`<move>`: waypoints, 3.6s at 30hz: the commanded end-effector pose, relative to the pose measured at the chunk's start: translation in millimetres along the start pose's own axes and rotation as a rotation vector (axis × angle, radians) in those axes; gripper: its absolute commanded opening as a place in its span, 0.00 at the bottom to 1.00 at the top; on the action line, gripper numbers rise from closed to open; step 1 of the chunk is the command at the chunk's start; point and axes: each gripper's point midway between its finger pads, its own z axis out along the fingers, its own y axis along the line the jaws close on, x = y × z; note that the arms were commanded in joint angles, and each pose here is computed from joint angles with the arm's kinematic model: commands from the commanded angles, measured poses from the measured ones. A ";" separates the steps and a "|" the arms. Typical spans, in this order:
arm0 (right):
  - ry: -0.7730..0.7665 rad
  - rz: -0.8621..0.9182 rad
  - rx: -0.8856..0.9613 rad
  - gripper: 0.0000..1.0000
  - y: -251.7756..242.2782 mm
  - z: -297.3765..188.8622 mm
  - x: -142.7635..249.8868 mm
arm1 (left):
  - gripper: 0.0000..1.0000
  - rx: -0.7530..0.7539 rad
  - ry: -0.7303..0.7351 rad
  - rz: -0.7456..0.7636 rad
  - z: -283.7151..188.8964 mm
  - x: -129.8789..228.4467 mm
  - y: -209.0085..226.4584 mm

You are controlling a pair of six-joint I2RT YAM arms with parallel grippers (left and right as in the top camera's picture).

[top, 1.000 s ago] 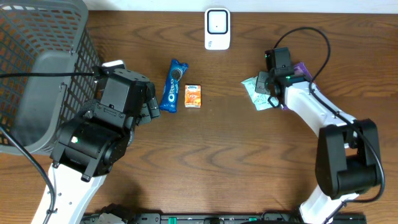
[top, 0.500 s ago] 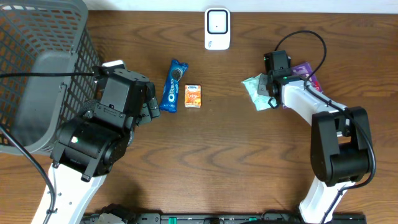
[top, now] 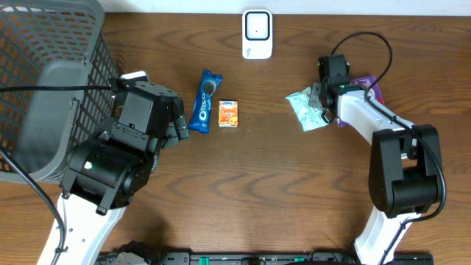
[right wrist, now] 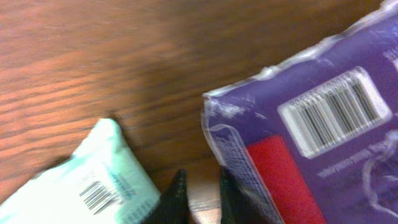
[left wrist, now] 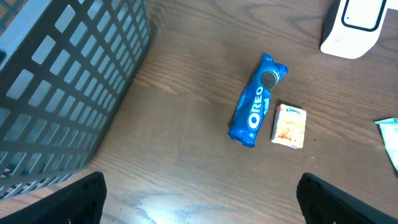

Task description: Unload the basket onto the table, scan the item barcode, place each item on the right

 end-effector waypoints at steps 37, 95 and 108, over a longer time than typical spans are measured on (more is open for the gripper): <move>0.229 -0.129 -0.290 0.53 30.2 -64.4 32.5 | 0.98 -0.011 -0.009 0.004 -1.1 -2.5 3.2; 0.095 0.284 -0.158 0.22 10.9 -31.4 22.6 | 0.98 -0.011 -0.009 0.004 -1.1 -2.5 3.2; 0.065 0.104 -0.180 0.19 27.5 -52.9 -0.8 | 0.98 -0.011 -0.009 0.004 -1.1 -2.5 3.2</move>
